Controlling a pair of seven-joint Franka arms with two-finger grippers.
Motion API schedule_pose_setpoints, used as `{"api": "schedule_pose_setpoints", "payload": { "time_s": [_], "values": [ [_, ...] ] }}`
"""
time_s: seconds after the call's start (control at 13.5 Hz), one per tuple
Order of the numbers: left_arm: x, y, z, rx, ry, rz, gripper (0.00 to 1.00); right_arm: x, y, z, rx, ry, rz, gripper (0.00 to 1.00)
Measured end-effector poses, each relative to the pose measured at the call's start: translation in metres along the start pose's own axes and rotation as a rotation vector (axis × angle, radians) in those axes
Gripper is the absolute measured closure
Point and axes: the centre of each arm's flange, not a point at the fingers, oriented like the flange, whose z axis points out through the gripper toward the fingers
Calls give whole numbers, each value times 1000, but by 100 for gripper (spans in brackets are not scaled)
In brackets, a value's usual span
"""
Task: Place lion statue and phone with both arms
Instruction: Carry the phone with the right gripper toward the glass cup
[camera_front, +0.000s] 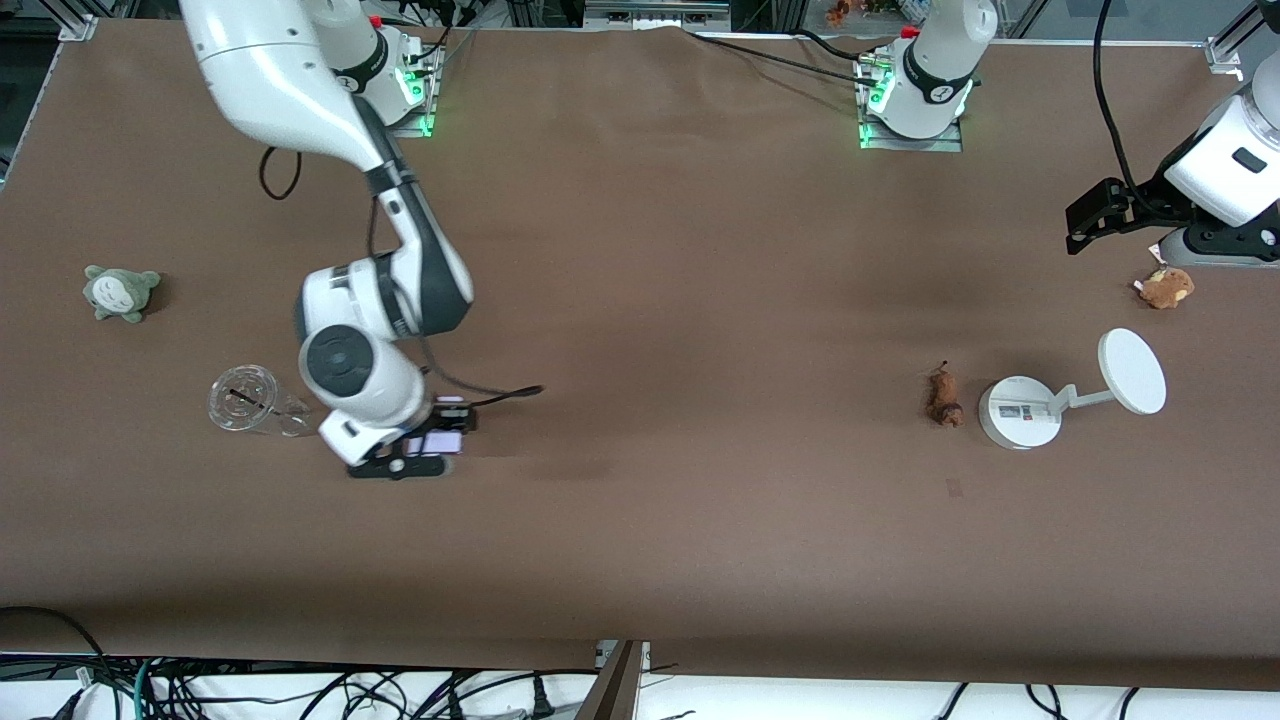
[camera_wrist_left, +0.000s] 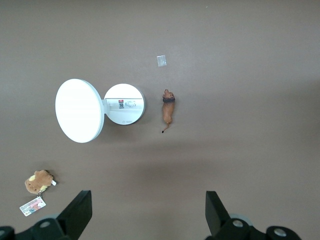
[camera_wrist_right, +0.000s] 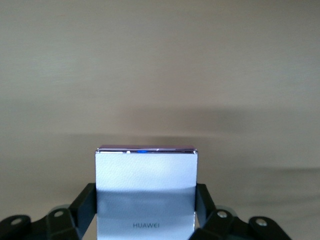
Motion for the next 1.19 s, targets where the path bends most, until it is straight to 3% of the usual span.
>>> {"api": "schedule_pose_setpoints", "payload": {
  "time_s": [0.22, 1.19],
  "values": [
    [0, 0, 0, 0, -1, 1, 0, 3, 38, 13, -4, -26, 2, 17],
    [-1, 1, 0, 0, -5, 2, 0, -7, 93, 65, -15, -120, -12, 17]
  ]
}}
